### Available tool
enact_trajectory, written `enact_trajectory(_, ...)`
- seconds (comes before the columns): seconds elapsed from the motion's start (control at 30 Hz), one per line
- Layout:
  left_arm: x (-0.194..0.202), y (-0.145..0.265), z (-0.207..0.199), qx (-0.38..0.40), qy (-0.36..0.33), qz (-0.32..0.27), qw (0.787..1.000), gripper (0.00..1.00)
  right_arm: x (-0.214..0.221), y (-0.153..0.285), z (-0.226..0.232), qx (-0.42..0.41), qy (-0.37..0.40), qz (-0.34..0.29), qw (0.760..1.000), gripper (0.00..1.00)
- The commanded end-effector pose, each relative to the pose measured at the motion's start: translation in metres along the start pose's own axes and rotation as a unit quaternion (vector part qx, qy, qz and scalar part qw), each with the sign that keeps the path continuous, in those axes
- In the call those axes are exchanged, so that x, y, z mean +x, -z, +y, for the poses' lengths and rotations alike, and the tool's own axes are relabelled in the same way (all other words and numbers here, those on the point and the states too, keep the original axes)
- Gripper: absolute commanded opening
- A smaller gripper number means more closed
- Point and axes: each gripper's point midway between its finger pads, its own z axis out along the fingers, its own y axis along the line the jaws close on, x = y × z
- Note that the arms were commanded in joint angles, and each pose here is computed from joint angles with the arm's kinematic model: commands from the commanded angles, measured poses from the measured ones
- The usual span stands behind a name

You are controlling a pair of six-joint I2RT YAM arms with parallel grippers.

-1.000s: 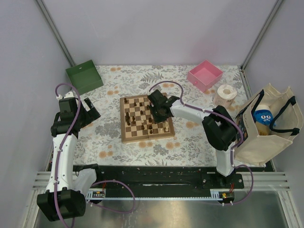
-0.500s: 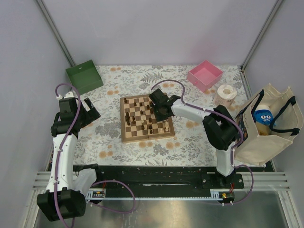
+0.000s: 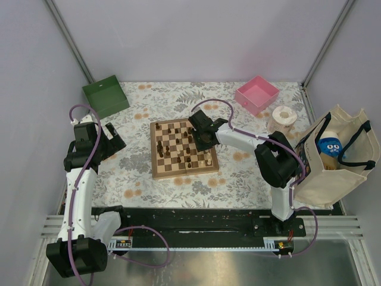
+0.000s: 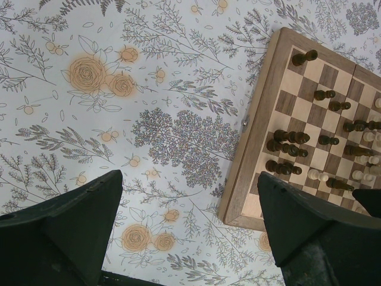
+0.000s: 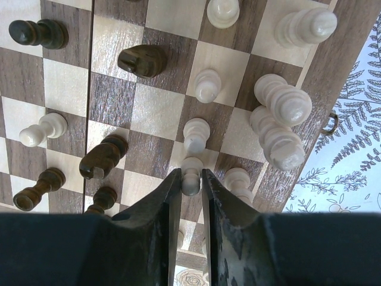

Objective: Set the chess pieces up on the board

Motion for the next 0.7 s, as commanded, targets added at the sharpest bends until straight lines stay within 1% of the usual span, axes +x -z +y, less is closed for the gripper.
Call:
enact_trajectory(0.0, -0.007, -0.001, -0.004, 0.012, -0.004, -0.015, 1.000, 0.99, -0.015, 0.014, 0.003, -0.010, 0.003, -0.026, 1.000, 0.31)
enact_trajectory(0.23, -0.007, -0.001, -0.005, 0.014, -0.005, -0.015, 1.000, 0.99, -0.029, 0.029, 0.015, -0.041, 0.006, -0.042, 0.998, 0.36)
enact_trajectory(0.5, -0.008, 0.000, -0.005, 0.014, -0.004, -0.018, 1.000, 0.99, -0.045, 0.058, 0.020, -0.054, -0.003, -0.070, 0.996, 0.38)
enact_trajectory(0.67, -0.008, 0.000, -0.005, 0.014, -0.004, -0.017, 1.000, 0.99, -0.053, 0.076, 0.041, -0.100, 0.004, -0.087, 0.991, 0.39)
